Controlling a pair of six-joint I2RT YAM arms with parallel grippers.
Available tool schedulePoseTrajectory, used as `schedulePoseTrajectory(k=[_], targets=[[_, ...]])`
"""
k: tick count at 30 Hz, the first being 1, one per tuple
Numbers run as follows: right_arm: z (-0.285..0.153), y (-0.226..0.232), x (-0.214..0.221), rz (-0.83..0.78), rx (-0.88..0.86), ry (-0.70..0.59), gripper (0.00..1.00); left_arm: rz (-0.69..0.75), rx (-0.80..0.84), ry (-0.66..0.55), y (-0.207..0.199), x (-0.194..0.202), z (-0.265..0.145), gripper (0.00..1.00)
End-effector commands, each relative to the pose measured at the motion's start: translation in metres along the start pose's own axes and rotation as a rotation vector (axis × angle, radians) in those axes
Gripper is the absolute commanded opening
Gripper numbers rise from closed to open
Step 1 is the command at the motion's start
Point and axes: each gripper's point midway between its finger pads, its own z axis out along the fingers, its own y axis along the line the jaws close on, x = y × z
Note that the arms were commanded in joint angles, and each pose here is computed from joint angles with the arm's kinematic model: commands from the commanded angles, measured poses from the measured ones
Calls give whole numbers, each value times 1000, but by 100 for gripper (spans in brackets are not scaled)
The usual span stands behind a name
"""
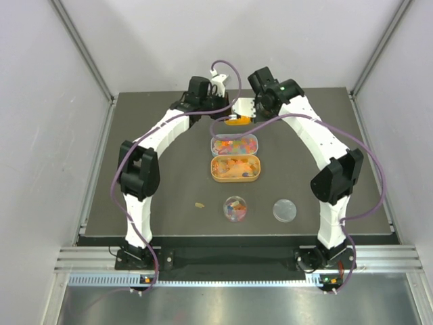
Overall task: Pack the candies
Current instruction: Adjust the spatula.
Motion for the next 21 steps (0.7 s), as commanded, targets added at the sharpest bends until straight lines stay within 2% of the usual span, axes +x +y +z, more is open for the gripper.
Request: schedulePoseTrajectory(k=[1,8,14,18,21], targets=[[-61,-17,-35,-1,103,-247,0,18,29,-27,-11,-7,11,0],[-96,-23,-70,33,100,-460,0,45,23,-27,-17,-7,19,0],[-106,-18,-87,86,59,-558,0,60,22,-21,-24,-5,21,0],[-101,-10,-91,109,17,-566,0,55,12,-18,-23,-4,21,0],[-77,6,-65,90,-19,-463,0,74,-77,-72,-10,-25,4,0]])
